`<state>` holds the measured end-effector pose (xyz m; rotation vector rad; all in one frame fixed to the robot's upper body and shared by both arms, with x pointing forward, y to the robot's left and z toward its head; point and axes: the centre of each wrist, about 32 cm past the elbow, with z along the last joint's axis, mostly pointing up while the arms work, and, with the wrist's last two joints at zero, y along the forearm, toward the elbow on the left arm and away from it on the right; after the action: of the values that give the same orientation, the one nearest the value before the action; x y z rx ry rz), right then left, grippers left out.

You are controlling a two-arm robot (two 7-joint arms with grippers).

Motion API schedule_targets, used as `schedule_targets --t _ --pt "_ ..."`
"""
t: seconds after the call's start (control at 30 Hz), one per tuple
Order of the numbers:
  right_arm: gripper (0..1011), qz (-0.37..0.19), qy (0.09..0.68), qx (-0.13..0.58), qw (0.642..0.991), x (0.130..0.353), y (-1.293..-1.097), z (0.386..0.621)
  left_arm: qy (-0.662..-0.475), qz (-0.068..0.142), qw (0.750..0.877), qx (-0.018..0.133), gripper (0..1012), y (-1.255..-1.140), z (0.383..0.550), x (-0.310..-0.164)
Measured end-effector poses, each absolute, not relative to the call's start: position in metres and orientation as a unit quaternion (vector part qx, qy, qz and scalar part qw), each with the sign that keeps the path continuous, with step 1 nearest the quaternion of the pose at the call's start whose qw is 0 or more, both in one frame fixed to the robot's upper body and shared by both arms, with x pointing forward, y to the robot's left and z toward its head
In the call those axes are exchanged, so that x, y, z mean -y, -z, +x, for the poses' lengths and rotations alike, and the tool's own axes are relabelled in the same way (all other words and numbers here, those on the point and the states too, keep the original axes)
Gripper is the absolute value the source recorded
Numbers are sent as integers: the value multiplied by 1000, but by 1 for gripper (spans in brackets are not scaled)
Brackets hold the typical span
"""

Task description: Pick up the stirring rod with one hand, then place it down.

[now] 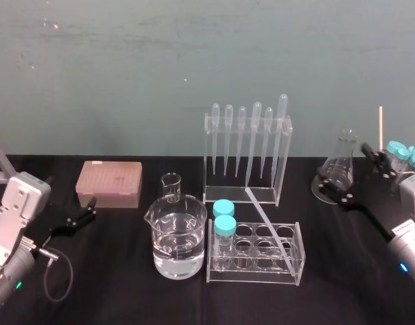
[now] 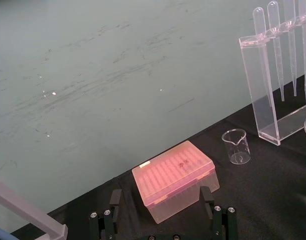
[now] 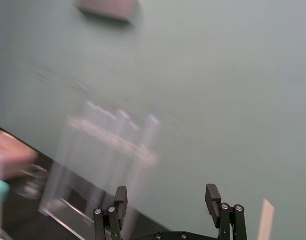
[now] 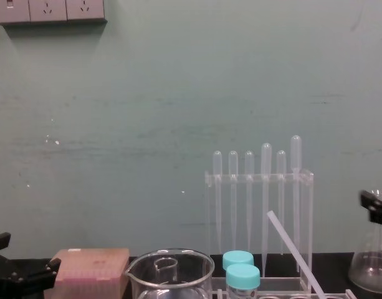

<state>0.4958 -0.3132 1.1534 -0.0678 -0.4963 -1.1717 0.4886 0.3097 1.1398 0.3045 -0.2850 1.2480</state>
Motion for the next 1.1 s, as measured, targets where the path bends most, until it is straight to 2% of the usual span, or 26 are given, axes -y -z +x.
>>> schedule_targets --t 0.17,0.4,0.6,0.8,1.1 --pt "1003 0 459 252 852 304 -1162 500 -580 141 791 132 1000 -1140 489 -310" --pt "1003 4 363 237 901 292 -1164 507 -580 141 791 132 1000 -1140 489 -310" --pt "1003 -10 333 142 932 290 -1161 521 -580 141 791 132 1000 -1140 489 -310" --pt "1003 -24 309 57 949 289 -1156 533 -580 141 791 132 1000 -1140 489 -310" --pt "1003 -42 299 22 953 287 -1155 539 -580 142 791 132 1000 -1140 489 -310"
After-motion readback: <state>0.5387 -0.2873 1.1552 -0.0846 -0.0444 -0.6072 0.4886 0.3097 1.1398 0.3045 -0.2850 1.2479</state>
